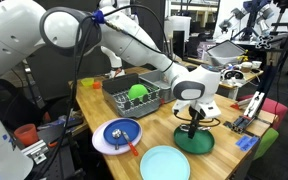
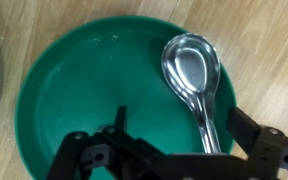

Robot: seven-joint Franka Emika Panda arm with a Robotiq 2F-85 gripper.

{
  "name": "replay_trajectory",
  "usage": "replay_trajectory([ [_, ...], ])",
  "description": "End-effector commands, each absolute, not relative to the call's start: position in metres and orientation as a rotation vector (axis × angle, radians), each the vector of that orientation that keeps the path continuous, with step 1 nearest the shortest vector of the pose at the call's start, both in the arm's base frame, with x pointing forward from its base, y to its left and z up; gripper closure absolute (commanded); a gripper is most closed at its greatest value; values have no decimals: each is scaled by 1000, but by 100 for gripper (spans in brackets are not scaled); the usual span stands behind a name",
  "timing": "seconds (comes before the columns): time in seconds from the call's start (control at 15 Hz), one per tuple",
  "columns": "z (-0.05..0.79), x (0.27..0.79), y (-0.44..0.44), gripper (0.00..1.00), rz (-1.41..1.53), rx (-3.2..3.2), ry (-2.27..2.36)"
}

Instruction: Pick up the silver spoon from the green plate and put it on the light blue plate.

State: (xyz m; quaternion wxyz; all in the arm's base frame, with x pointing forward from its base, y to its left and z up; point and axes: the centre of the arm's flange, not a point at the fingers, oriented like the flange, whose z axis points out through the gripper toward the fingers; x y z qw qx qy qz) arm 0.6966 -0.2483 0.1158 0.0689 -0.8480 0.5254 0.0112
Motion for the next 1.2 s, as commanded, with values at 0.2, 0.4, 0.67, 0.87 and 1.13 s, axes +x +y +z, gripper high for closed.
replay_trajectory([
  [0.2, 115, 690, -256, 0, 35, -2527, 1607],
  [0.4, 108, 688, -258, 0, 71, -2530, 1618],
  [0.67, 103, 689, -256, 0, 100, -2536, 1615],
  [0.87, 104, 693, -254, 4, 95, -2544, 1608],
  [1.13, 106, 697, -251, 38, 94, -2553, 1598],
])
